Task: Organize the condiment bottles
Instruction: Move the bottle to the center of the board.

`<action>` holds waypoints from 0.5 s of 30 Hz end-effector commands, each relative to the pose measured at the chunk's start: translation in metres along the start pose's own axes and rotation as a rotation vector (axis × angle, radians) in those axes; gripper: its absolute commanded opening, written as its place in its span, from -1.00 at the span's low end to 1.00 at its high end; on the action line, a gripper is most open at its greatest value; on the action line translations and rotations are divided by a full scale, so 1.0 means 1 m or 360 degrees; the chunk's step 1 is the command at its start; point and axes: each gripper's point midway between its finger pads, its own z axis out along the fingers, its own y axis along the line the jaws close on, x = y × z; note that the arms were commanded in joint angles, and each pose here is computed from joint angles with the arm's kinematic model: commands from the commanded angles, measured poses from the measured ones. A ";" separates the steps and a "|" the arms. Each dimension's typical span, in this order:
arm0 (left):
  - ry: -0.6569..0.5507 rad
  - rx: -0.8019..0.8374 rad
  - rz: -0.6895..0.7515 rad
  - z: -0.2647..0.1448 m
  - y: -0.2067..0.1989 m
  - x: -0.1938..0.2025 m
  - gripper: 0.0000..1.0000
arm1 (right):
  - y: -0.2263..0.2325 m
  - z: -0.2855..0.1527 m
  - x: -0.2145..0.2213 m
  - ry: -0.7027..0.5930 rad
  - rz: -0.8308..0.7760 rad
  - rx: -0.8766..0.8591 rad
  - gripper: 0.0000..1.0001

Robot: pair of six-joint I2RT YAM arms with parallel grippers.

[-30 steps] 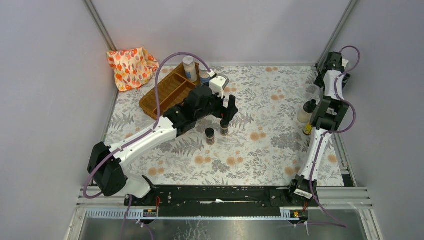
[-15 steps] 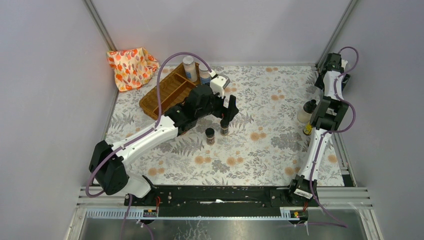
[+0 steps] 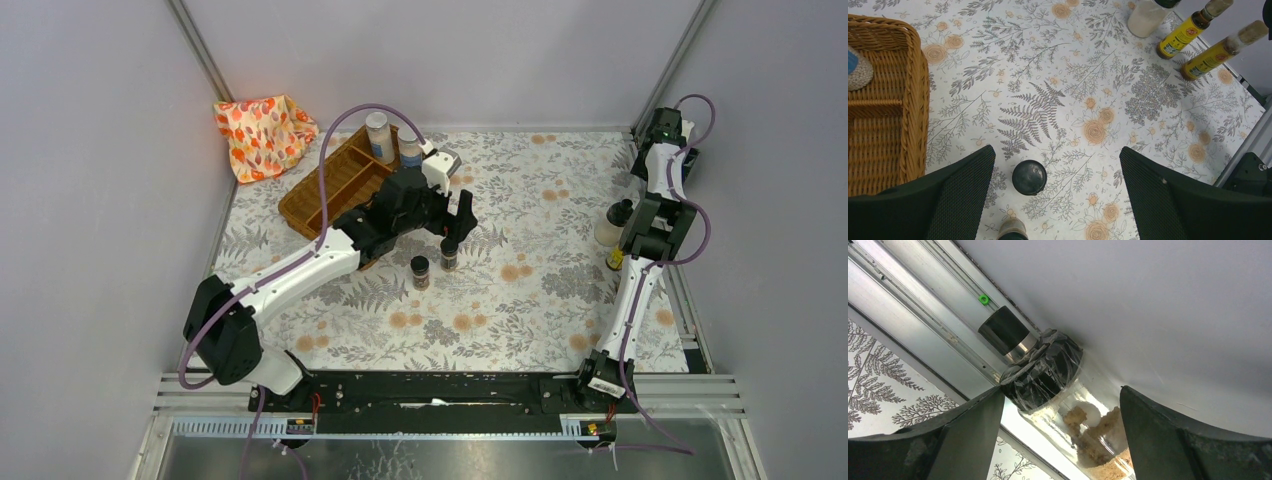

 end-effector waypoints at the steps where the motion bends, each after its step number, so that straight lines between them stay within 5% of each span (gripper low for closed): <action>1: -0.0093 0.0046 -0.0011 0.004 -0.004 -0.021 0.98 | -0.004 0.037 0.047 0.0195 -0.0026 -0.0006 0.67; 8: -0.0086 0.0056 -0.0018 0.006 -0.005 -0.020 0.98 | 0.005 0.040 0.059 0.0254 -0.0013 -0.0073 0.21; 15: -0.0084 0.0065 -0.0024 0.006 -0.005 -0.019 0.98 | 0.009 0.033 0.057 0.0265 0.0024 -0.0113 -0.84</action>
